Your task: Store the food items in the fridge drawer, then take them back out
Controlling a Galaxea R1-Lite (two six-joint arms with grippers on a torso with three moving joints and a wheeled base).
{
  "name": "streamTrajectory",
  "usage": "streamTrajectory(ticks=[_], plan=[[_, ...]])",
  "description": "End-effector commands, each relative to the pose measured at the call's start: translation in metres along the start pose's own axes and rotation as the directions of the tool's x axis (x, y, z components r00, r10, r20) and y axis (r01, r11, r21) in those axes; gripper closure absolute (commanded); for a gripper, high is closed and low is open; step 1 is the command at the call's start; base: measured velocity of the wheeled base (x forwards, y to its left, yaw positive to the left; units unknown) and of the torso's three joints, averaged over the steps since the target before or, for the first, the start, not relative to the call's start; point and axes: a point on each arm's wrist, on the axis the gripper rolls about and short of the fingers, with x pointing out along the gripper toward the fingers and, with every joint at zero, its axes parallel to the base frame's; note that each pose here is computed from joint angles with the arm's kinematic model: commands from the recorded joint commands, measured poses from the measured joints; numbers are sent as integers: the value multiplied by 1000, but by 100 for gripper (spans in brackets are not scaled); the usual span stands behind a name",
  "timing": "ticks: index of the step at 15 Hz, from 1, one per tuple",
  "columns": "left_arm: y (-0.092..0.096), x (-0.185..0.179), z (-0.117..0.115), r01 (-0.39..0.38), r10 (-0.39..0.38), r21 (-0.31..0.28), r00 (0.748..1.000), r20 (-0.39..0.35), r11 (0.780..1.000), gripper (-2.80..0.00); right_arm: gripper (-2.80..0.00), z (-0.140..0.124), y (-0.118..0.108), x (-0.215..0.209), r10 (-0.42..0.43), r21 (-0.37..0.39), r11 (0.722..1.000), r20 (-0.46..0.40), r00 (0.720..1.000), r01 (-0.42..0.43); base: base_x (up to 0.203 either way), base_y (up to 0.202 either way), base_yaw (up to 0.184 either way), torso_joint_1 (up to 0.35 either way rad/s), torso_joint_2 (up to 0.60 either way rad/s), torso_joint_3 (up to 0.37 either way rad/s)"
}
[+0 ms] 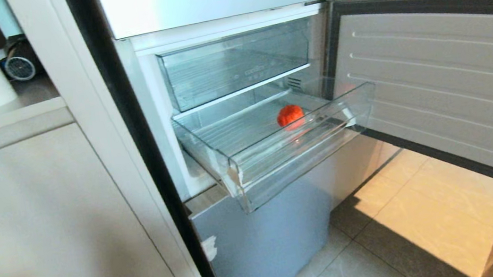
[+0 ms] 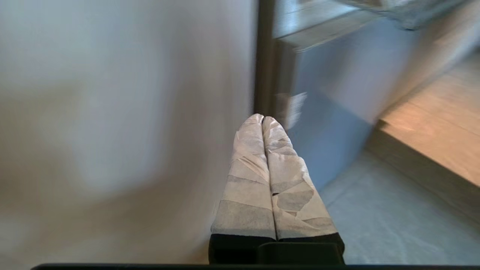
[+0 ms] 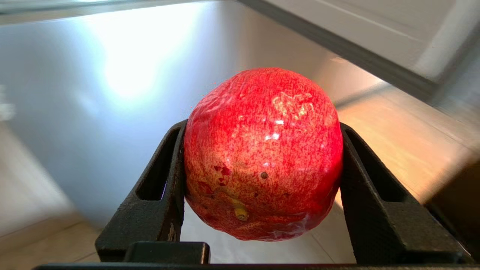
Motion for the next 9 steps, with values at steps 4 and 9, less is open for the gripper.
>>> streamTrajectory(ticks=[4,9], plan=[[0,0,0,1,-1,0,1000,0,1000,0,0,0,0,0,5,2,1000,-1,1000,-5,1,8,-172,3,2,1],[0,0,0,-1,1,0,1000,0,1000,0,0,25,-2,13,-49,12,999,-86,995,50,1,3,-61,2,2,2]])
